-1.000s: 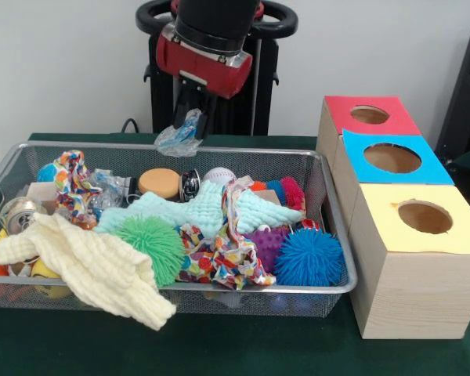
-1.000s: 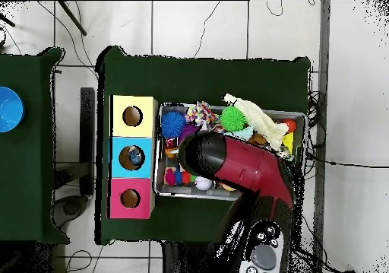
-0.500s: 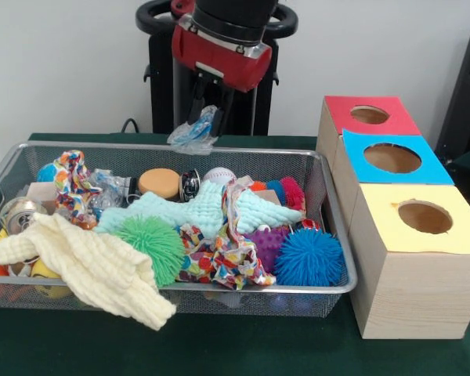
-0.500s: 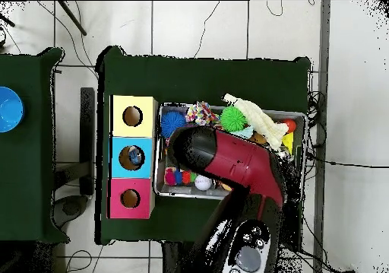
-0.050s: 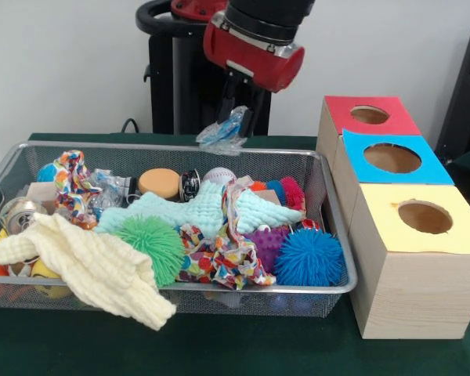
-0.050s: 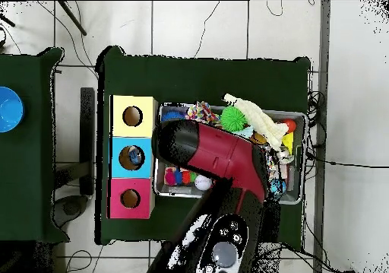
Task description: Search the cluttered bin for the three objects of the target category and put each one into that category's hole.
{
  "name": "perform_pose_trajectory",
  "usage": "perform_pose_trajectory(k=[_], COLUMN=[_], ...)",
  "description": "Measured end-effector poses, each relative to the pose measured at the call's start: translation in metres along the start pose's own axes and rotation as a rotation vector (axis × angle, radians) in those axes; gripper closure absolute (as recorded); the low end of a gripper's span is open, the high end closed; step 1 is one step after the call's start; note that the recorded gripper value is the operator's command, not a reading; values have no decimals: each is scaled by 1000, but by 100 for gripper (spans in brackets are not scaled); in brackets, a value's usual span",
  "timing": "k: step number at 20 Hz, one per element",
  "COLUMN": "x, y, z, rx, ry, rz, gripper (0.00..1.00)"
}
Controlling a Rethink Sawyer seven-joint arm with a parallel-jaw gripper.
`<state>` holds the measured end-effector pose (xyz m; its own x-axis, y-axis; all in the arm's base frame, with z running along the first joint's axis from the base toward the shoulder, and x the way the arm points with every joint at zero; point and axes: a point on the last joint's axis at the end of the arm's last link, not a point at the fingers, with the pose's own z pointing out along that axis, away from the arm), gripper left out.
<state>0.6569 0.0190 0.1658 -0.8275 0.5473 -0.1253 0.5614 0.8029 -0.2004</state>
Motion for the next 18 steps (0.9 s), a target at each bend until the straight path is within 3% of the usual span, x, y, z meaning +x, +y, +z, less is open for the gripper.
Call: perform_pose_trajectory(k=[10, 18], x=[13, 28], y=[34, 53], z=[-9, -11], rx=[-36, -46], ry=[-1, 5], rz=[97, 129], gripper=[100, 100])
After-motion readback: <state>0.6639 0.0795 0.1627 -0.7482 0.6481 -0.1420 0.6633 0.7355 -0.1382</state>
